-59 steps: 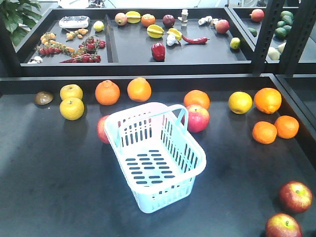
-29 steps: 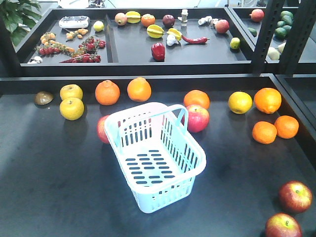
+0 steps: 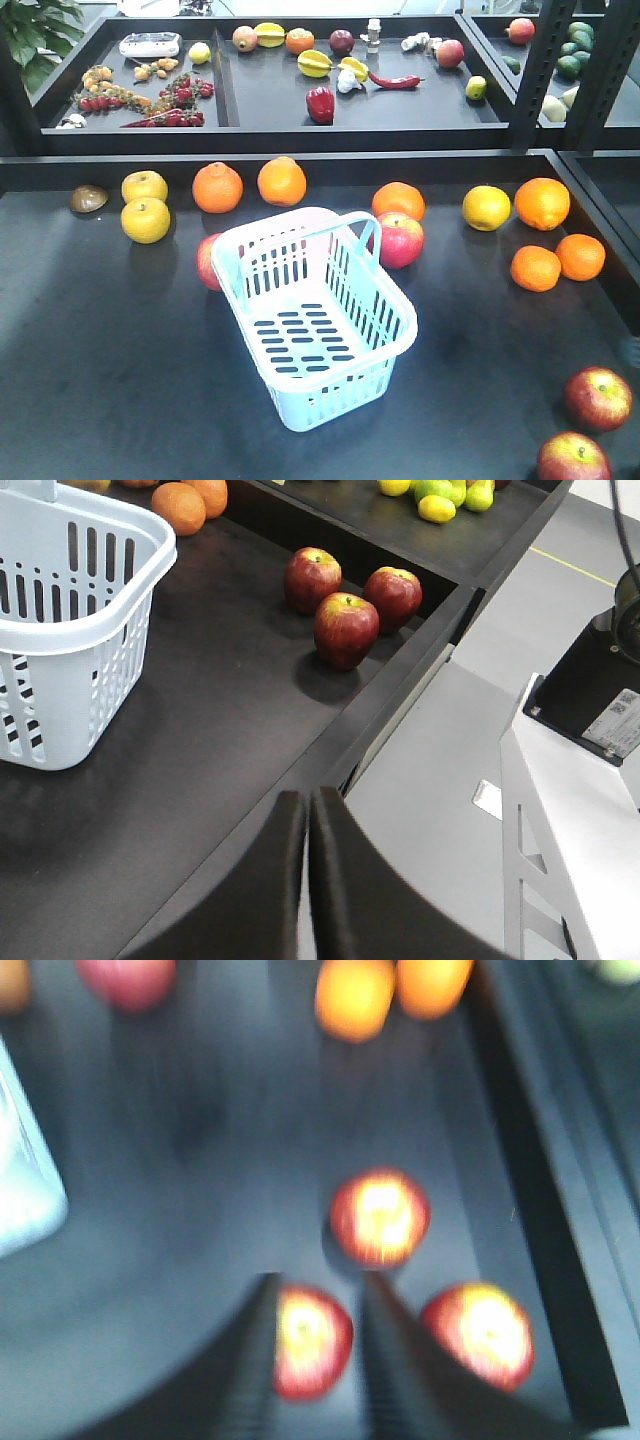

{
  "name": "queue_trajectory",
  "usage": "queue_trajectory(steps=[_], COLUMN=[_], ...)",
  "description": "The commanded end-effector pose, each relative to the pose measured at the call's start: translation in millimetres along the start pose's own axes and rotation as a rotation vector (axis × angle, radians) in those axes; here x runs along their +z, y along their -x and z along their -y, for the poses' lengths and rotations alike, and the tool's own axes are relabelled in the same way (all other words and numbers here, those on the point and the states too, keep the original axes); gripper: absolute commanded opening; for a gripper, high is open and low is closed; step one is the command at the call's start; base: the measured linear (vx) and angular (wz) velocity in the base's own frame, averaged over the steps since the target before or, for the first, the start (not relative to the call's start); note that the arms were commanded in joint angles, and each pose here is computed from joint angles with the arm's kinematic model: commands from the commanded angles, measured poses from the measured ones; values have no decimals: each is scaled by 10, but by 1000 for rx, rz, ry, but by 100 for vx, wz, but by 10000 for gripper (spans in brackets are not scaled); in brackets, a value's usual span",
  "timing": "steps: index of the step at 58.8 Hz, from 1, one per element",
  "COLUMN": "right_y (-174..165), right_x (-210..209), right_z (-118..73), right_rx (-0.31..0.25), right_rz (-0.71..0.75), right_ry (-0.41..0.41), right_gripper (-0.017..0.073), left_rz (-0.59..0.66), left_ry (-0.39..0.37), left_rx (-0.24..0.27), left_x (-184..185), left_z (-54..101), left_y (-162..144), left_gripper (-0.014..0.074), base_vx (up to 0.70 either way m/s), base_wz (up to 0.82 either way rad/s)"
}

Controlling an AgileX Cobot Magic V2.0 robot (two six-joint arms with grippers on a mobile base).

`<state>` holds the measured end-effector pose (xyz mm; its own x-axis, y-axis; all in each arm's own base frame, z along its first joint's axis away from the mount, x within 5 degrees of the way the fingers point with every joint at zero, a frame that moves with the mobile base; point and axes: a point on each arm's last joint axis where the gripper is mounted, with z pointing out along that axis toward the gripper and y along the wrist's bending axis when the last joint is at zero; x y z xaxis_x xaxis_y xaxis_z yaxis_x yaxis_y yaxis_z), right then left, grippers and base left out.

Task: Pick three apples into basket with both arms
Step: 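Reach the right gripper down over a red apple near the table edge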

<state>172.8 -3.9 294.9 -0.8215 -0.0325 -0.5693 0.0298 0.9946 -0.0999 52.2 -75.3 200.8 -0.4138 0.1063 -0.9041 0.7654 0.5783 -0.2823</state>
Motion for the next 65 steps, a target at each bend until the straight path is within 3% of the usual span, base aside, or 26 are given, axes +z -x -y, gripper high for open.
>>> queue_trajectory(steps=[1, 9, 28, 40, 57, 65], right_y=[180, 167, 28, -96, -130, -157], right_x=[180, 504, 1135, 1486, 1673, 1747], right_z=[-25, -68, -143, -5, -45, -50], right_rx=[-45, -57, -82, 16, 49, 42], right_rz=[-36, -175, -470, -601, -607, -621], right_ry=[3, 7, 14, 16, 120, 121], right_gripper=[544, 731, 694, 666, 633, 630], left_rz=[23, 23, 23, 23, 23, 23], left_ry=[-2, -2, -2, -2, -2, -2], left_rx=[-7, -7, -7, -7, -7, -7], left_x=[-7, -7, -7, -7, -7, -7], left_z=[8, 8, 8, 8, 8, 8], left_y=[79, 79, 79, 79, 79, 79], left_gripper=[-6, -6, -6, -6, -6, -6], base_vx=[0, 0, 0, 0, 0, 0], base_wz=[0, 0, 0, 0, 0, 0])
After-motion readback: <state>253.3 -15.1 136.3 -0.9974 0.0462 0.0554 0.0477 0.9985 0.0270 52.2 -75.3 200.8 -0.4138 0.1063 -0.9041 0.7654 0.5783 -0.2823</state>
